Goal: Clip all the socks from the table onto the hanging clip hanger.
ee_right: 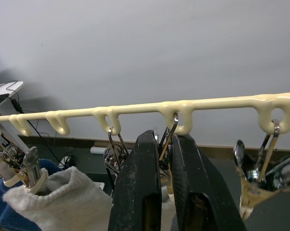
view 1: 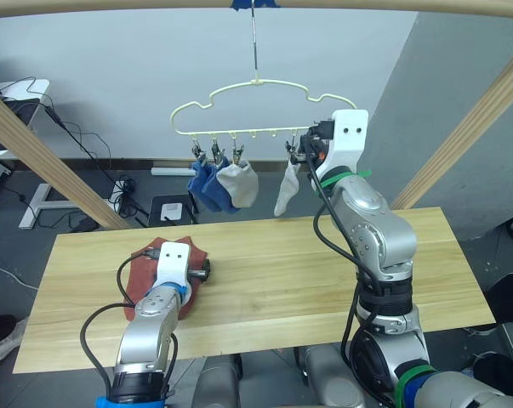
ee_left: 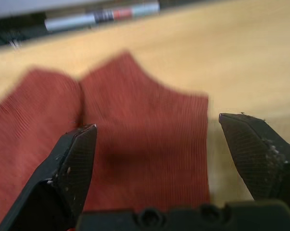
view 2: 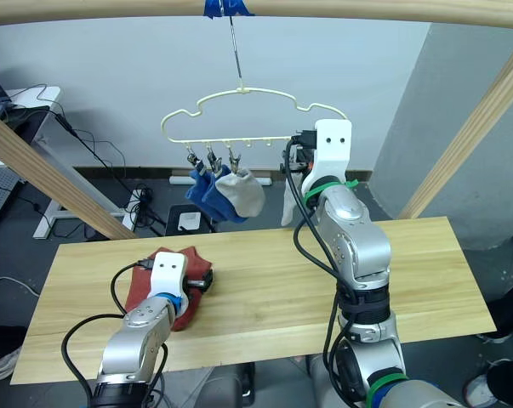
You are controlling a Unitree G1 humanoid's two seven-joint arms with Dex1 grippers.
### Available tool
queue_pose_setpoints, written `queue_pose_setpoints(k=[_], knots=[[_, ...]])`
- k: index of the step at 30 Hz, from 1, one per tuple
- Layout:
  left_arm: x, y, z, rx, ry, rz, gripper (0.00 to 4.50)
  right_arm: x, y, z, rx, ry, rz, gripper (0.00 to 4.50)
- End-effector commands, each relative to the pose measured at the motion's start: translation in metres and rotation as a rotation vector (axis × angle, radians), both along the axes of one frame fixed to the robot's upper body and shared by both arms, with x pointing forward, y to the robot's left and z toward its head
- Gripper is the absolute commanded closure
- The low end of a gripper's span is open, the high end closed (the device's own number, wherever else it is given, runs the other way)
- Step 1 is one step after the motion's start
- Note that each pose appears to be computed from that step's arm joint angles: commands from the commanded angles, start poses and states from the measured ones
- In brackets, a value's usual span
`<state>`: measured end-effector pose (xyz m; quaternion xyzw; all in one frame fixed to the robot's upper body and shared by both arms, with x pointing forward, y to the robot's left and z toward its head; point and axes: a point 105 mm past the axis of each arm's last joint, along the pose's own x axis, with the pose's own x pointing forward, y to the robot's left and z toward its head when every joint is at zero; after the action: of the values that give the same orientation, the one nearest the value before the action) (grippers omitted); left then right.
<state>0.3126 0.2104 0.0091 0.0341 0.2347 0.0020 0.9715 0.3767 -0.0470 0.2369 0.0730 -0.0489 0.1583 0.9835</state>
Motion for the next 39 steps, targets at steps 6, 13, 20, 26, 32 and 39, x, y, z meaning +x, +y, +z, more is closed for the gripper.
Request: queue_pose_setpoints(k=[6,13,20,26,32,39], knots=[[-0.005,0.001,-0.015,-0.010,0.078,-0.001,1.10,-0.008,0.009,0.022,0.026,-0.078,0.045,4.50],[-0.008,0.000,-0.018,-0.006,0.097,-0.013,2.95,-0.009,0.007,0.025,0.009,-0.103,0.036,4.50],[-0.004,-0.057,0.014,-0.095,-0.064,-0.332,4.48,-0.008,0.004,0.026,0.015,-0.109,0.024,4.50],[-0.015,-0.144,0.073,-0.258,-0.254,-0.705,4.48,-0.008,0.002,0.028,0.023,-0.110,0.016,4.50],[-0.005,-0.178,0.108,-0.350,-0.371,-0.712,4.48,-0.010,0.001,0.032,0.024,-0.118,0.012,4.50],[0.024,-0.186,0.123,-0.374,-0.458,-0.578,4.48,-0.011,0.001,0.034,0.020,-0.125,0.012,4.50]])
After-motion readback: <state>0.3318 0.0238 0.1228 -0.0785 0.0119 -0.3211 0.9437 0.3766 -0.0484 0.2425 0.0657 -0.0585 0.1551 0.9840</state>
